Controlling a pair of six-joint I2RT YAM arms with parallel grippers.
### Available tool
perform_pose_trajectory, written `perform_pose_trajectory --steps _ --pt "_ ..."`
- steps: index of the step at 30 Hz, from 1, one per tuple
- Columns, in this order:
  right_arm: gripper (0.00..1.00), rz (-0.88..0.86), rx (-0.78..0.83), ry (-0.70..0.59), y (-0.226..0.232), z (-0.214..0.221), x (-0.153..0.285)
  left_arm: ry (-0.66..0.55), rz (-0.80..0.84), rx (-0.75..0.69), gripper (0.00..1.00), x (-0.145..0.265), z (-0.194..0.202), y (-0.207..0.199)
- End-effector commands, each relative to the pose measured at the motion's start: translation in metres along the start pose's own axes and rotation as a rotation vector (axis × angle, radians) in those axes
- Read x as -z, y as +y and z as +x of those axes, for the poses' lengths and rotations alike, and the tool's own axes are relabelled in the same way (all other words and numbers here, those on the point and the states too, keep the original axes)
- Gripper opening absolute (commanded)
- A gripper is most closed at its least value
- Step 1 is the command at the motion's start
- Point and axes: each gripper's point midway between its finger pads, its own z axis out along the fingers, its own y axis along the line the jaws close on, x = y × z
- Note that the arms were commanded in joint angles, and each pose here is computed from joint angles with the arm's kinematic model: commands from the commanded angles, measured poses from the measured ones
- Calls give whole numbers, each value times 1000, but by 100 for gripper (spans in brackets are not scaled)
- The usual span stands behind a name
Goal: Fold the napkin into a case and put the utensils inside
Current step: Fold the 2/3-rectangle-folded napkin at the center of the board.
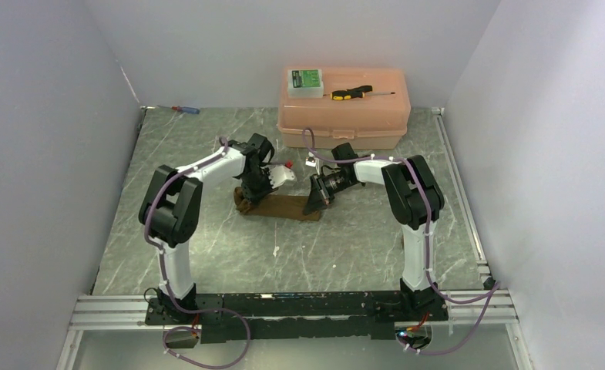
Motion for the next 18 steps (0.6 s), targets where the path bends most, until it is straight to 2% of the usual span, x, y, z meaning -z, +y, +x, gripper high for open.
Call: perform_pose_trajectory --steps 1,6,8,11,13,16,18 --pt "3 -6 38 -18 8 -10 5 -26 -49 21 3 -4 -7 25" --pt "4 7 15 2 2 -2 3 -9 -32 21 3 -24 -4 28" --pt "8 18 11 8 1 0 5 1 -25 24 3 -31 1 29" --pt "22 51 36 -18 5 -9 12 7 -6 44 3 -35 7 31" --pt "26 94 78 -51 8 -18 20 14 9 53 3 -36 10 30" --pt "46 193 124 -110 9 -35 33 3 24 62 3 -35 10 29" --pt "52 262 148 -144 8 -43 42 -1 48 74 3 -35 8 26"
